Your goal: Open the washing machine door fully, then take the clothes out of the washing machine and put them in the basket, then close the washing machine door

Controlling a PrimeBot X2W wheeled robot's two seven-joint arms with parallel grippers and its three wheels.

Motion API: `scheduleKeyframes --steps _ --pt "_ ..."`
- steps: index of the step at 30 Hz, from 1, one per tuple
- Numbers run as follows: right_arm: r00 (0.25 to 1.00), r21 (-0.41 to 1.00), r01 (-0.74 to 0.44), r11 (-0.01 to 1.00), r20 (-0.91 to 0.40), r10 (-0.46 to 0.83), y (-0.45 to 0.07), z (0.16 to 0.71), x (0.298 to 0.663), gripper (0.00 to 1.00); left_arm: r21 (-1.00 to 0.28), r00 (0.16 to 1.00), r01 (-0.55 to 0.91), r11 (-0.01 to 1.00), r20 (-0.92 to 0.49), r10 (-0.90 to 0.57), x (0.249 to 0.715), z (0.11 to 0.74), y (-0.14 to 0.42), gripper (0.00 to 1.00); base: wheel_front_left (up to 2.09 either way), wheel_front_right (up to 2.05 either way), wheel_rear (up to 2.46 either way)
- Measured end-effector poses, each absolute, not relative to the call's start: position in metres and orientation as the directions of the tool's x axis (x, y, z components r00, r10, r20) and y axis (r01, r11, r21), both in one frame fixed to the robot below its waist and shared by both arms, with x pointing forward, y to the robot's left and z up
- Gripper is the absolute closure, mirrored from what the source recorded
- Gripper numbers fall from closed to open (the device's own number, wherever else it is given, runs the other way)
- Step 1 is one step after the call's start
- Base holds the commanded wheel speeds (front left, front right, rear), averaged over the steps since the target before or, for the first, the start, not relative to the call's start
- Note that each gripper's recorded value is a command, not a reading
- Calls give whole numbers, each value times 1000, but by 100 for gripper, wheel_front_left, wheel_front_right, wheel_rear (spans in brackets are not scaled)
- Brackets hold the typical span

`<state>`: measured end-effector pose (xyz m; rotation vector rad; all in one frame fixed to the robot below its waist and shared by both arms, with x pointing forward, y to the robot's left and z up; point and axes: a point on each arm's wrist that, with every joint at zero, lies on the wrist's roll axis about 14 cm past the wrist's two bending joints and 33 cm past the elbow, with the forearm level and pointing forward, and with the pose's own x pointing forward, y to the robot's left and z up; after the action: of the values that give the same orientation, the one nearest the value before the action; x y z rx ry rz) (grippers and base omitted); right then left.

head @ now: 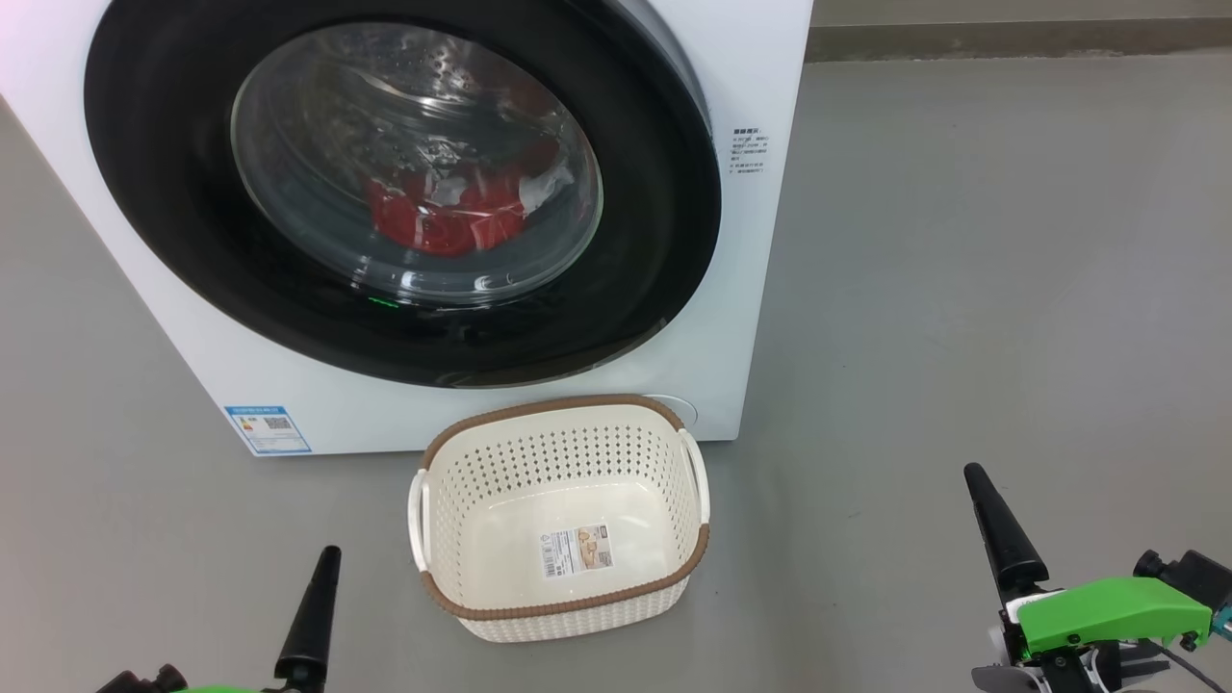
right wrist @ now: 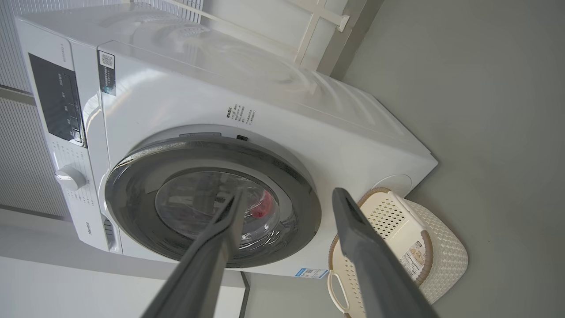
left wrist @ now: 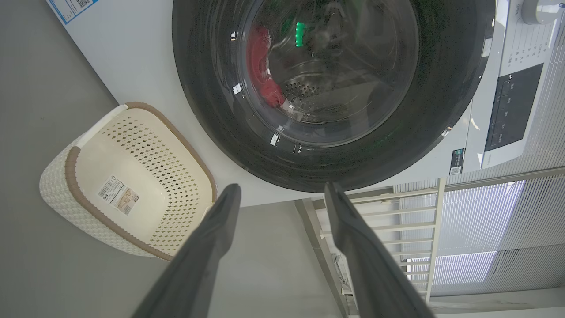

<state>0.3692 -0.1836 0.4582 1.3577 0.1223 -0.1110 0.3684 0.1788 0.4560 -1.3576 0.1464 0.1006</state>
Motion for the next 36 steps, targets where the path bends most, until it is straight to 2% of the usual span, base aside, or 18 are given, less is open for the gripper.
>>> scheduleKeyframes --steps 17,26,36 --pt "992 879 110 463 -128 9 -176 465 376 0 -892 994 -97 441 -113 -10 378 471 176 0 0 0 0" --pt "996 821 68 568 -90 11 -174 476 384 0 -820 998 -46 571 -68 -17 385 484 174 0 0 0 0" --pt "998 757 38 652 -58 8 -174 484 388 0 -749 999 -24 662 -50 -21 386 487 171 0 0 0 0"
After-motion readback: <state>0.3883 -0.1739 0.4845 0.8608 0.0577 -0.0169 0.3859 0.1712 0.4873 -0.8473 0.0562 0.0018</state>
